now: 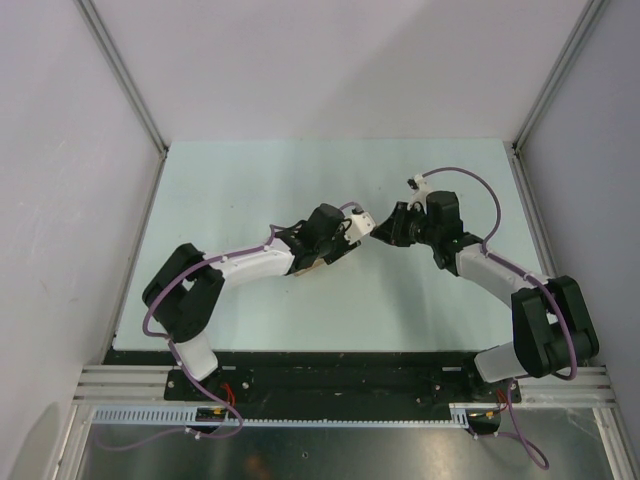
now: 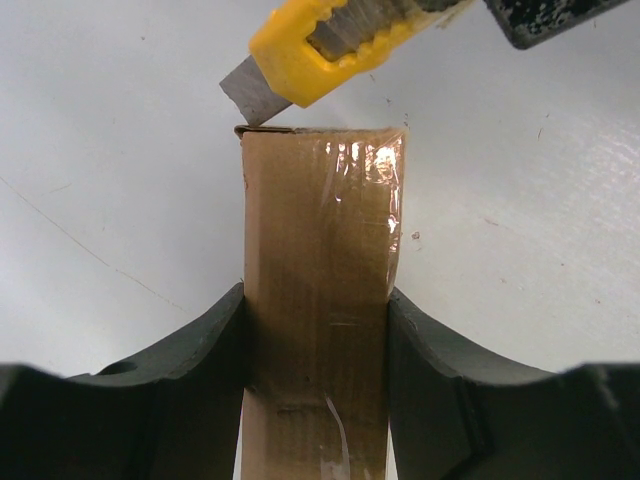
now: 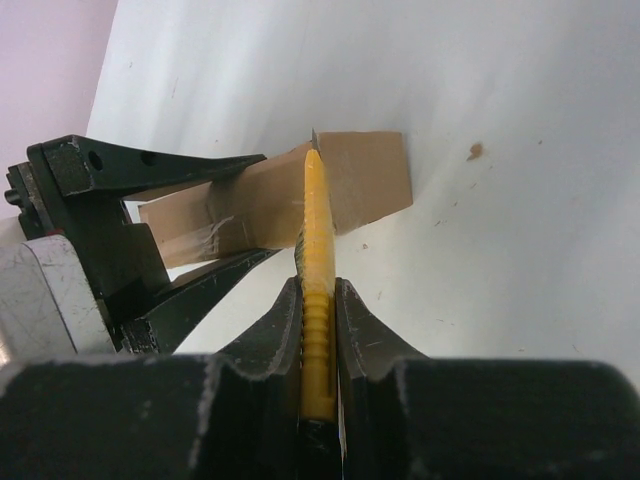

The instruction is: Unpack the express box

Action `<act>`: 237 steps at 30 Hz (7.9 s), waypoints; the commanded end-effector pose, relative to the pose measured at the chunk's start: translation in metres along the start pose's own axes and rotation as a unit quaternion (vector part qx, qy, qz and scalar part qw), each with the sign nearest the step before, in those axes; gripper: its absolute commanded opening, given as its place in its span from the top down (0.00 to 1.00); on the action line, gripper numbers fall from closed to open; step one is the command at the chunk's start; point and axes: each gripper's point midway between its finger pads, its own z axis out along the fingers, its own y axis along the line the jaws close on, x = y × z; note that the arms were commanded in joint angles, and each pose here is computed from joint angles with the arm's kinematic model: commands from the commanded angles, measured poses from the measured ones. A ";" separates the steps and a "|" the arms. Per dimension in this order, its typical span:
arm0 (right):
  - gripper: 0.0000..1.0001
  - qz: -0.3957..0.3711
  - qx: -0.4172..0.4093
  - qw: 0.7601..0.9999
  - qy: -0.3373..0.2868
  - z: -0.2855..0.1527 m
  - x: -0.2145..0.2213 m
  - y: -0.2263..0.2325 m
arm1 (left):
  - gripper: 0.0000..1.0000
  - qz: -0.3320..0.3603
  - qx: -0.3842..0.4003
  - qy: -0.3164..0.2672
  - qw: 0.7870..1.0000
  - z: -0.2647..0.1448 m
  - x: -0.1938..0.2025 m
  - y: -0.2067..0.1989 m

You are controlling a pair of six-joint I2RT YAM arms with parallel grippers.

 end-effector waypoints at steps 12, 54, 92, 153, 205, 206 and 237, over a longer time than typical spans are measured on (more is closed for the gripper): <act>1.00 -0.027 0.018 0.998 0.047 -0.007 0.017 0.000 | 0.85 -0.001 0.054 0.106 0.993 -0.005 0.067 -0.034; 1.00 -0.016 -0.025 0.999 0.020 -0.023 -0.006 0.018 | 0.85 0.002 0.039 0.109 0.993 -0.007 0.069 -0.029; 1.00 0.001 0.011 0.992 0.126 -0.014 0.043 0.005 | 0.89 0.018 0.016 0.110 0.994 -0.007 0.073 -0.021; 1.00 -0.088 -0.263 0.960 0.034 -0.103 -0.038 0.141 | 0.00 -0.201 0.095 -0.323 0.920 -0.236 -0.187 0.094; 0.00 -0.115 -0.313 0.930 -0.157 -0.148 -0.128 0.244 | 1.00 -0.290 0.260 -0.369 0.844 -0.337 -0.214 0.069; 0.00 -0.104 -0.317 0.928 -0.164 -0.149 -0.134 0.246 | 1.00 -0.287 0.247 -0.387 0.841 -0.351 -0.223 0.076; 0.10 -0.026 -0.463 0.867 -0.181 -0.183 -0.158 0.331 | 1.00 -0.403 0.190 -0.514 0.734 -0.360 -0.238 0.091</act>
